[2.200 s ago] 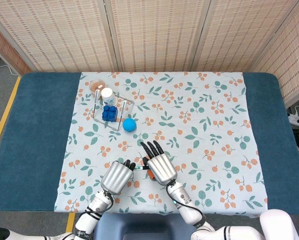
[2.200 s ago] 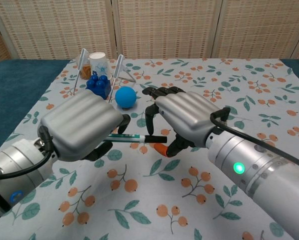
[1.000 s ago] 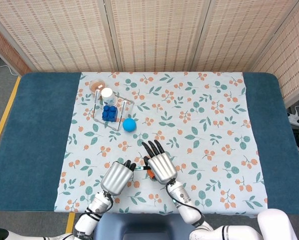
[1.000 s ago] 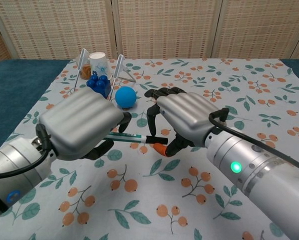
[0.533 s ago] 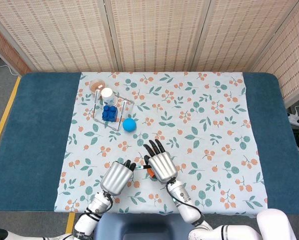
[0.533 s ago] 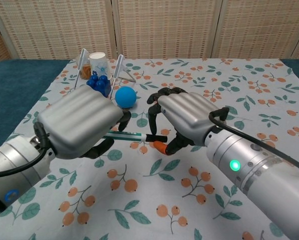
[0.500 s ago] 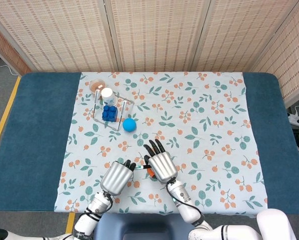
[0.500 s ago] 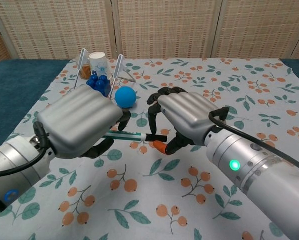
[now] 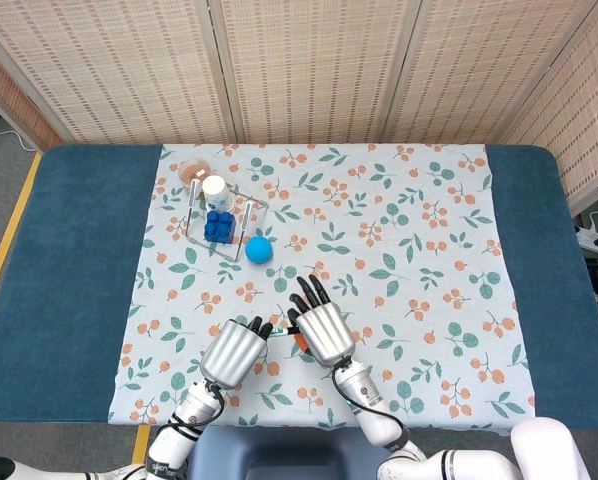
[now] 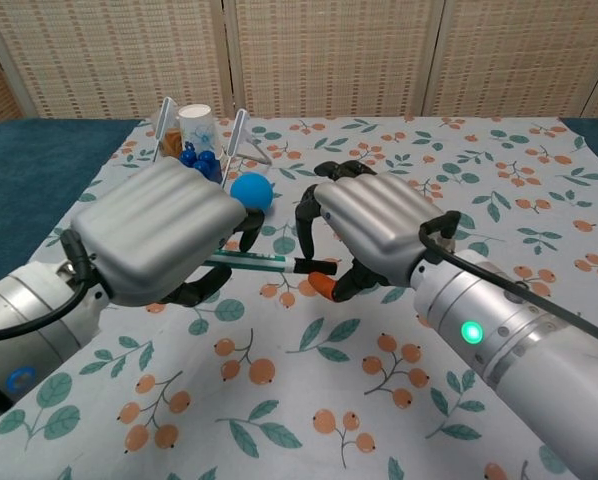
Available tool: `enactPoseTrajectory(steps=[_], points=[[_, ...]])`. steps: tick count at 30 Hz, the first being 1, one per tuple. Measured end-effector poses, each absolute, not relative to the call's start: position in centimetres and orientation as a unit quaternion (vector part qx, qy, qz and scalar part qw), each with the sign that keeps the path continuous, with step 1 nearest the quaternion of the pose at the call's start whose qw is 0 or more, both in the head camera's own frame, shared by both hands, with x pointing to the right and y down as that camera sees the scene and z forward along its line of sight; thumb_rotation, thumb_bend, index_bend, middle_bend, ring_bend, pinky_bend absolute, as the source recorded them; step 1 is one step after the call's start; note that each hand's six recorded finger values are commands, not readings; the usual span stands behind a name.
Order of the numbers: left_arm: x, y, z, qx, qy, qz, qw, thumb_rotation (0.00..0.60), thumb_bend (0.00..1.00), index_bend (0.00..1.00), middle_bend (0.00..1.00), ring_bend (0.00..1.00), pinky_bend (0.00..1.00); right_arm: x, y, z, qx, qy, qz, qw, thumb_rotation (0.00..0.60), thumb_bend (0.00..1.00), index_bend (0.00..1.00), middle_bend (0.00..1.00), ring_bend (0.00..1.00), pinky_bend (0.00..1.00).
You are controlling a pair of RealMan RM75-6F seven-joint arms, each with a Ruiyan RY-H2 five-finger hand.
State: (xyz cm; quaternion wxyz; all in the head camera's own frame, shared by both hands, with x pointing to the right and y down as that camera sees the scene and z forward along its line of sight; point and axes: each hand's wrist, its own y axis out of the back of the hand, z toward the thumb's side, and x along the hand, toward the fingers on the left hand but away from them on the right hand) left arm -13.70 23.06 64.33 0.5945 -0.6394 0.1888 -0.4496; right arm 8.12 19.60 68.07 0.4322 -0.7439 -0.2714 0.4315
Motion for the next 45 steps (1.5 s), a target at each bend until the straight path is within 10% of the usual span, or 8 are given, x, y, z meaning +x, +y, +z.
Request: enactPoseTrajectory(steps=[31, 40, 45], points=[[-16.0, 21.8, 65.9, -0.638, 0.203, -0.465, 0.579, 0.6, 0.59, 0.89, 0.99, 0.91, 1.0, 11.8, 18.1, 68.7, -0.716, -0.279, 0.468, 0.436, 0.6, 0.52, 0.97, 0.27, 0.04, 0.01], [-17.5, 23.0, 69.3, -0.667, 0.178, -0.48, 0.541, 0.6, 0.56, 0.81, 0.88, 0.91, 1.0, 12.9, 19.3, 71.0, -0.713, -0.254, 0.507, 0.414, 0.6, 0.52, 0.75, 0.27, 0.04, 0.01], [-17.6, 23.2, 69.8, -0.675, 0.176, -0.483, 0.529, 0.6, 0.54, 0.58, 0.68, 0.9, 1.0, 13.3, 19.9, 71.8, -0.712, -0.24, 0.517, 0.409, 0.6, 0.52, 0.53, 0.23, 0.02, 0.01]])
